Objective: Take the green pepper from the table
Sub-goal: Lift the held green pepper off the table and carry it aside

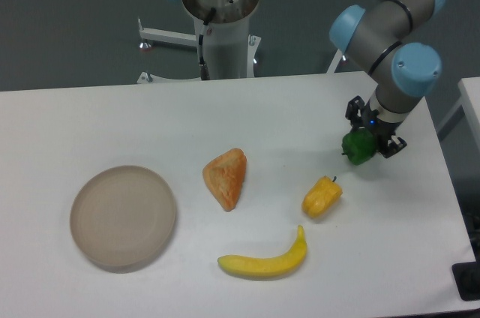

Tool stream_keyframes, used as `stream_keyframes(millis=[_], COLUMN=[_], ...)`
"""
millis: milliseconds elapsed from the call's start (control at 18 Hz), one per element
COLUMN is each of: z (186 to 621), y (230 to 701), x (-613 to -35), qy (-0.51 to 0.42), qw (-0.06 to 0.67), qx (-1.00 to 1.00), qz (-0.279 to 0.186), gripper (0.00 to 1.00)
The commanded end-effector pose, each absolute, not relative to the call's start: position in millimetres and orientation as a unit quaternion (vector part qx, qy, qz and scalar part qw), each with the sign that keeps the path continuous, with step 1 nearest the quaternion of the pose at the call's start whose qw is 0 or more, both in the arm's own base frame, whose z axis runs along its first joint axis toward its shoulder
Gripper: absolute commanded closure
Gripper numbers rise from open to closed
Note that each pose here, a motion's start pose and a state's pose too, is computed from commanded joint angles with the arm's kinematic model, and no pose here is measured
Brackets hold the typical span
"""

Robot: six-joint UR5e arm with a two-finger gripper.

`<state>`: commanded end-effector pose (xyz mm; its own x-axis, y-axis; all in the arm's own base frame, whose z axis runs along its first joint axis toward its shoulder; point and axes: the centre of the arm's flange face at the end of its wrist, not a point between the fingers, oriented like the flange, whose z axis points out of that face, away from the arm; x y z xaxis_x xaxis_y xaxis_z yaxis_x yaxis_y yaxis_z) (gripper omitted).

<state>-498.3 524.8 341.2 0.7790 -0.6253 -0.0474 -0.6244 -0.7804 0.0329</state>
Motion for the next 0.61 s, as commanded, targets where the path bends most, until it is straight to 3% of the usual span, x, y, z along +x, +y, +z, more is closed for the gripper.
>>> stream_keyframes(millis=[167, 611], z=[361, 373], y=[560, 573], x=[-506, -520], qy=[-0.344, -0.344], qw=[-0.008, -0.015], qx=[0.937, 0.936], qz=[-0.058, -0.078], gripper=[0.64, 0.64])
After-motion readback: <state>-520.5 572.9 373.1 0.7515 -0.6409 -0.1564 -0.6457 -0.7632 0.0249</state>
